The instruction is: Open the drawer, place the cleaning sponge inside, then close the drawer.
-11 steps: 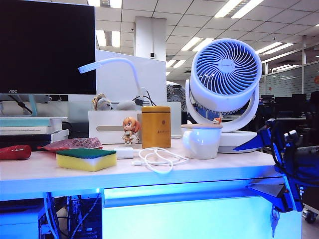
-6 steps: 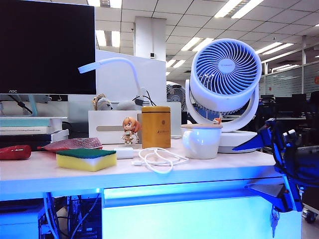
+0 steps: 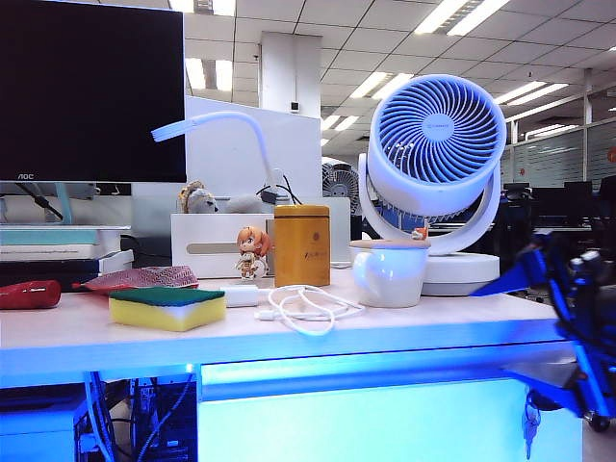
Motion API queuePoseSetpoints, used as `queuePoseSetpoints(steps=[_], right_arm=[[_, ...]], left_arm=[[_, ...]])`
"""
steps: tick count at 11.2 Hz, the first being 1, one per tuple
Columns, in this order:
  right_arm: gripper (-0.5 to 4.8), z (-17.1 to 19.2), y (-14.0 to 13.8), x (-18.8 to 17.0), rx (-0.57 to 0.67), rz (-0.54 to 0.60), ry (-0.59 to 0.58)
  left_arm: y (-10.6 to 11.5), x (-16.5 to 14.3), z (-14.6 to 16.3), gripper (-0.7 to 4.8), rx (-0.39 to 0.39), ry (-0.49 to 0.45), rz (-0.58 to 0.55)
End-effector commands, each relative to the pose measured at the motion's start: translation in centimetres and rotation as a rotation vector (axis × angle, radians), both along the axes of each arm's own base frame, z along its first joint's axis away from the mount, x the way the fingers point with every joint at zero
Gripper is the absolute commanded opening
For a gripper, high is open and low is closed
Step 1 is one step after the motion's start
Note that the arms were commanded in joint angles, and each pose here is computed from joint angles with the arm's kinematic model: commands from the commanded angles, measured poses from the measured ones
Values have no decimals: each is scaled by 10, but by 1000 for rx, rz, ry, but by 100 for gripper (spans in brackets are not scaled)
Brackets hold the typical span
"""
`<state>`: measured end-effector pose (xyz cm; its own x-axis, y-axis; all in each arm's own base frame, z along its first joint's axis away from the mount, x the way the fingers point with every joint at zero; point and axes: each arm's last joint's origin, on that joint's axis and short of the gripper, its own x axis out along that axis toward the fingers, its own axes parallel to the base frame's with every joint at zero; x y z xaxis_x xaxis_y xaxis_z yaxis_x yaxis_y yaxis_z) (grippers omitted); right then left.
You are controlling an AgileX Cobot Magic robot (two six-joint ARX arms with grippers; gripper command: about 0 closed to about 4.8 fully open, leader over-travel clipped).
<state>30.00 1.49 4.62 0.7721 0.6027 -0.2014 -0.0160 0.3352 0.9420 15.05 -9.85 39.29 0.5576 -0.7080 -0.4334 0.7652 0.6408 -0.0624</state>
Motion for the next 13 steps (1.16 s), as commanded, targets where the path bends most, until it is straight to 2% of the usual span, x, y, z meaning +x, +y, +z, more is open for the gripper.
queuePoseSetpoints(steps=[1, 5, 10, 13], right_arm=[[466, -2, -18, 3, 19, -42, 1], [466, -6, -21, 18, 34, 18, -26], [466, -1, -23, 37, 52, 4, -65], [466, 1, -22, 39, 43, 58, -93]], left_arm=[[0, -1, 2, -5, -8, -16, -7], [0, -1, 2, -5, -8, -15, -7], [0, -1, 2, -5, -8, -15, -7], [0, -1, 2, -5, -8, -16, -7]])
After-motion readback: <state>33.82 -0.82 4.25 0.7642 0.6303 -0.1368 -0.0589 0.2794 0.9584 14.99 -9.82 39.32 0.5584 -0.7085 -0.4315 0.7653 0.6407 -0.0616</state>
